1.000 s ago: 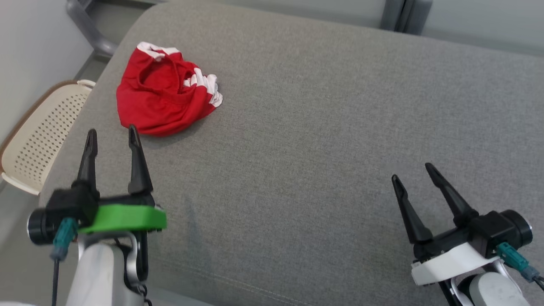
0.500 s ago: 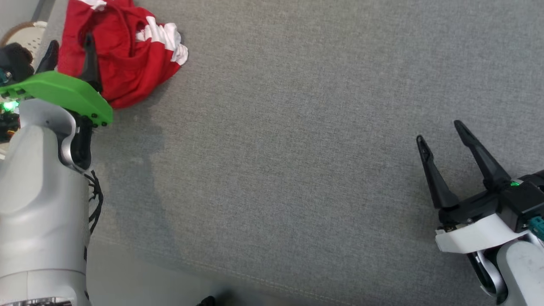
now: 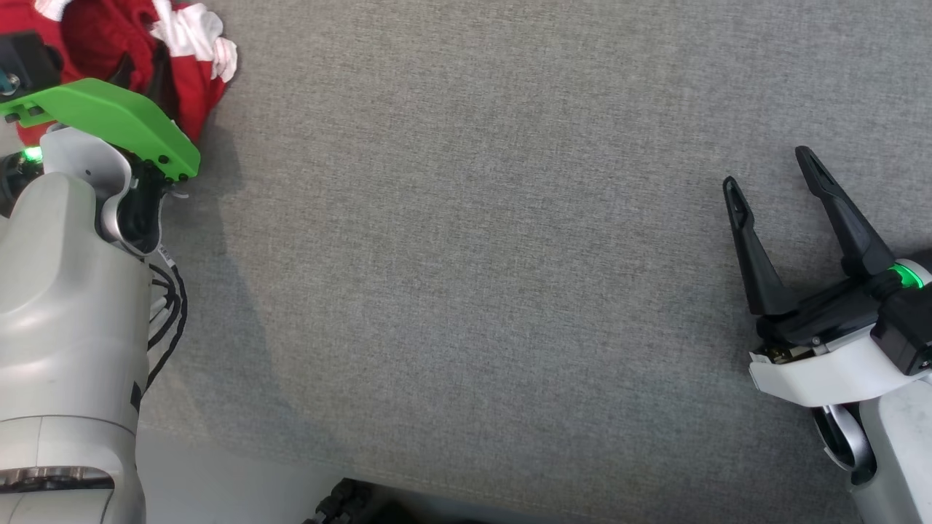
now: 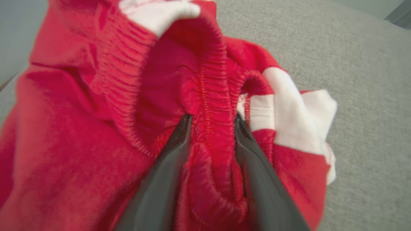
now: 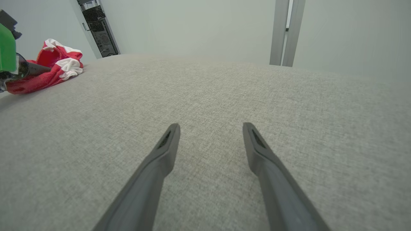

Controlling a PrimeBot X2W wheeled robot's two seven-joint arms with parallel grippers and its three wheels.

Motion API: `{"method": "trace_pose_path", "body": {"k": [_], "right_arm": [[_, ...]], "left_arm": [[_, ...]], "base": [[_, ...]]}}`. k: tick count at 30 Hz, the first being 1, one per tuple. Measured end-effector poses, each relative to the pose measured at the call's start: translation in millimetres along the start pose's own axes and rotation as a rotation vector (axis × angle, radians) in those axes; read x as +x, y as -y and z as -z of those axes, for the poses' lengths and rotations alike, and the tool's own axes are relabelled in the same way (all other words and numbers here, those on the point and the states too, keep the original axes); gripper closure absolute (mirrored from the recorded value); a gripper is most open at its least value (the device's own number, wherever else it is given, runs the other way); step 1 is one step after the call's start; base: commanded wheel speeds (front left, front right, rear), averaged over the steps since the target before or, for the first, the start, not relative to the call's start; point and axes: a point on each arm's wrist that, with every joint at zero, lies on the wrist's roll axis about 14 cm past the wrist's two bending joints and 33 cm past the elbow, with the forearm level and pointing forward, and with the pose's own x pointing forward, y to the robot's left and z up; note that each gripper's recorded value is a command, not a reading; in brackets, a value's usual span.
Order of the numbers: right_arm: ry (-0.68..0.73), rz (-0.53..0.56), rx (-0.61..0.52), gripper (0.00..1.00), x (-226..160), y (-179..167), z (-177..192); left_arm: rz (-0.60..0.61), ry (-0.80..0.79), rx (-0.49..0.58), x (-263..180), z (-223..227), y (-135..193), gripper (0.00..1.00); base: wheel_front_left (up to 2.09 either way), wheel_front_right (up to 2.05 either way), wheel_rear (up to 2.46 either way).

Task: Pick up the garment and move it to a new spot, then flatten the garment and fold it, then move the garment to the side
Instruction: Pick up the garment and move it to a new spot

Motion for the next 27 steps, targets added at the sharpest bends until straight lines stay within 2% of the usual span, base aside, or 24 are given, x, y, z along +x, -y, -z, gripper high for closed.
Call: {"method": "trace_pose_path", "body": {"k": [6,12,22,27], "right_arm": [[0.01,0.033,0.006,0.0,-3,4,-6],[0.028,0.044,0.03,0.0,-7,-7,-23],[0.141,0.101,0.052,0.0,-29,-23,-83],[0.172,0.179,0.038,0.0,-58,-15,-104]], "left_arm": [[0.035,0.093,0.021,1,-12,7,1.0],[0.101,0.266,-0.005,-17,-57,22,1.0],[0.333,0.386,0.009,-72,-106,83,1.0],[0.488,0.413,0.044,-100,-124,139,1.0]], "base": [[0.0,0.0,0.0],[0.0,0.0,0.0],[0.0,0.0,0.0],[0.0,0.0,0.0]]}}
